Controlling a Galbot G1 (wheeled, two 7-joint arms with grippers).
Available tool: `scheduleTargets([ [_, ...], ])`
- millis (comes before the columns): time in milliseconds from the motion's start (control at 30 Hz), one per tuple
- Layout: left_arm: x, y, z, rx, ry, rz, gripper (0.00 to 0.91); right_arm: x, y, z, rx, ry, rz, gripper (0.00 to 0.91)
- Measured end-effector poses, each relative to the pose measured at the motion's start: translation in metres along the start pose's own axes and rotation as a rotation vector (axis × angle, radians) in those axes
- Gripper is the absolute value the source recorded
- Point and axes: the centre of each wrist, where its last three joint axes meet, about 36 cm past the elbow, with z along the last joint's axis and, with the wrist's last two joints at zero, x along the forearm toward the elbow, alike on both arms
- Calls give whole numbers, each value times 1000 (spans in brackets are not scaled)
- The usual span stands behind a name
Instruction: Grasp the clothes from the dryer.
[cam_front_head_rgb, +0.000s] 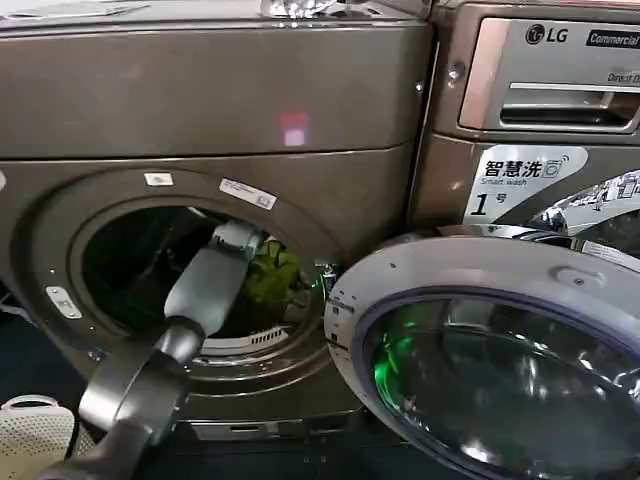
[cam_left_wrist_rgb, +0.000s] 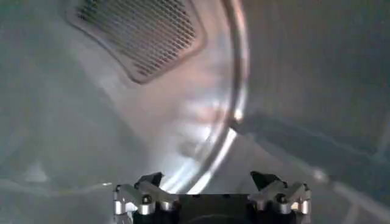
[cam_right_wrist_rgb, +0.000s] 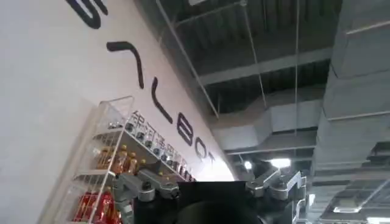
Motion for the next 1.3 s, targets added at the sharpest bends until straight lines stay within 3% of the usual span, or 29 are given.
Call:
scheduleTargets([
  [500, 1, 25, 2, -273, 138, 292, 907, 1, 7, -1, -5, -5, -21, 907],
  [800, 5, 43, 9, -450, 283, 446, 907, 1, 10, 0, -8, -6, -29, 907],
  [1300, 8, 56, 4, -697, 527, 597, 907, -1, 12, 1, -14, -8, -36, 907],
])
